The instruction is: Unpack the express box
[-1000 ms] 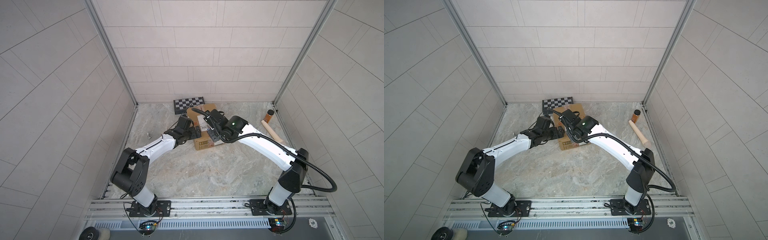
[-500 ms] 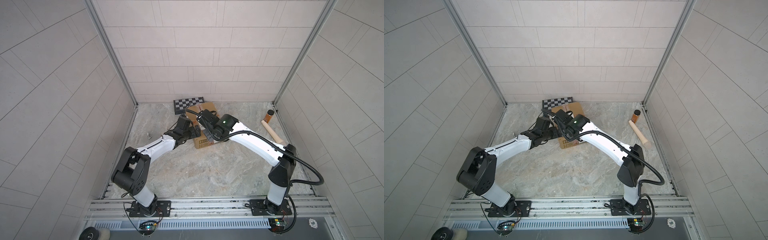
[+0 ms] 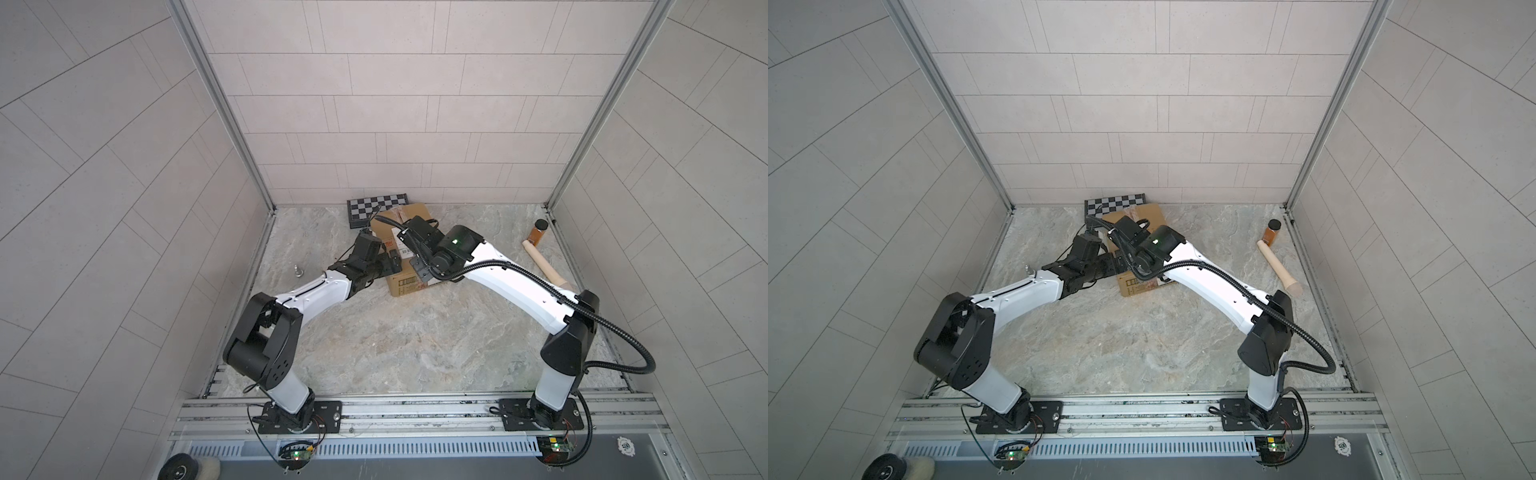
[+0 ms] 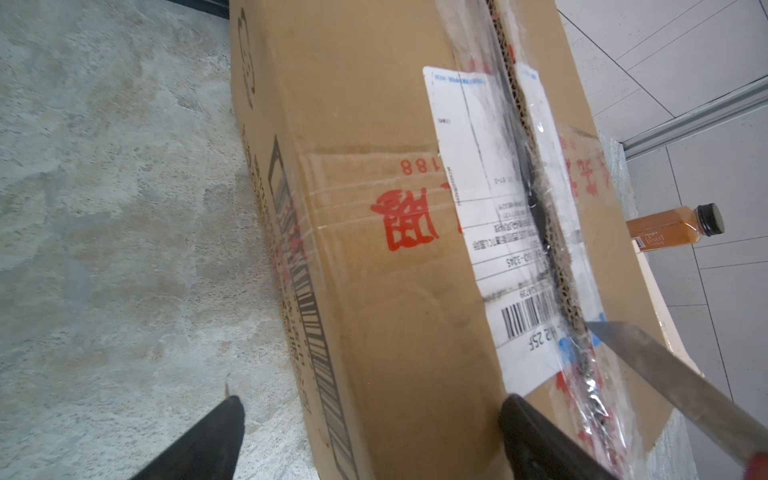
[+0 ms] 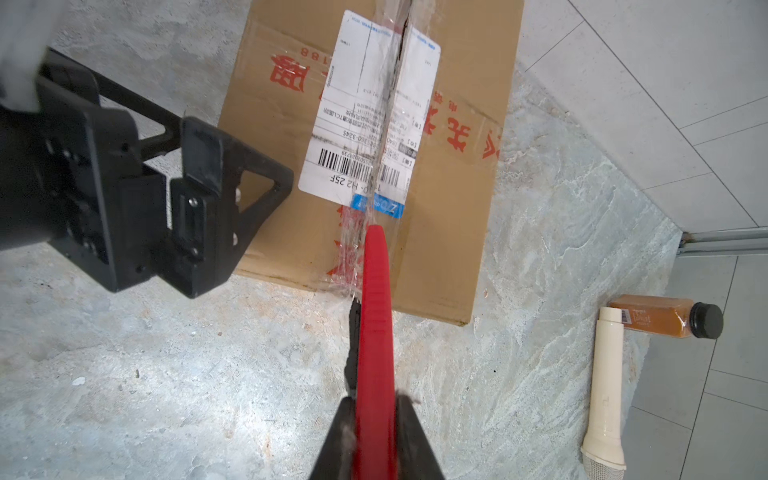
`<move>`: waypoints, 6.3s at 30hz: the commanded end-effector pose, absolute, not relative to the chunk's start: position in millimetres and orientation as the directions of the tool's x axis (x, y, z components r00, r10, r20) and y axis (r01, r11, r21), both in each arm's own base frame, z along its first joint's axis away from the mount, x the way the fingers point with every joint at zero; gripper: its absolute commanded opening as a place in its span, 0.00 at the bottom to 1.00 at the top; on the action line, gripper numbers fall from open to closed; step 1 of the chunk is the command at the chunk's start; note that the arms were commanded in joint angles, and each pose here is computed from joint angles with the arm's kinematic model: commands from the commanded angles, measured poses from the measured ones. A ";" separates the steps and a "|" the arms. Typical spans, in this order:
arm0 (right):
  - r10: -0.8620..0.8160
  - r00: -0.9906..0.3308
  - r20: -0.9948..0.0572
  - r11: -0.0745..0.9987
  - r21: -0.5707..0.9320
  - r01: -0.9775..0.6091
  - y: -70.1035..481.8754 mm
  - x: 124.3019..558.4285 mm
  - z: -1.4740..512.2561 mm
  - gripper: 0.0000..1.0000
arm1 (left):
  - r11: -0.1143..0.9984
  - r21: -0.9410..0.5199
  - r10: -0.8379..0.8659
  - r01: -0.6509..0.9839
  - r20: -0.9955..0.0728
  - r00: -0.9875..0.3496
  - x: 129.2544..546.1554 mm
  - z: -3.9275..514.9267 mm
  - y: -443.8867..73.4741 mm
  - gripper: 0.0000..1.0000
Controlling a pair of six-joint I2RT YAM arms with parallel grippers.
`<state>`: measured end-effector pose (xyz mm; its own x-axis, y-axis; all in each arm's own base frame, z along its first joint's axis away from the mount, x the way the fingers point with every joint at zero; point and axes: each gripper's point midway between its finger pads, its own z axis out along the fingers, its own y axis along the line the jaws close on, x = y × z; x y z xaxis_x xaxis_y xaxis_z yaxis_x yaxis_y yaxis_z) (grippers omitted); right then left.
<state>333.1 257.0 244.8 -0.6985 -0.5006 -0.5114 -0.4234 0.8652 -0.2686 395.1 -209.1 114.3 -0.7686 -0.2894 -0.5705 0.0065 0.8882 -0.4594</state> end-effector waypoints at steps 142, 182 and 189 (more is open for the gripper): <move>-0.527 -0.847 -0.062 0.846 -0.128 -0.517 202.1 139.1 228.2 0.00 | 0.909 -0.415 -0.204 -0.041 -0.356 -0.912 227.8 71.1 -202.3 1.00; -0.559 -0.826 -0.065 0.819 -0.200 -0.538 217.1 159.6 223.1 0.00 | 0.906 -0.420 -0.219 -0.062 -0.337 -0.916 219.4 59.2 -196.4 1.00; -0.542 -0.833 -0.109 0.832 -0.211 -0.513 217.3 165.8 230.4 0.00 | 0.907 -0.415 -0.217 -0.064 -0.333 -0.918 217.7 57.1 -195.1 1.00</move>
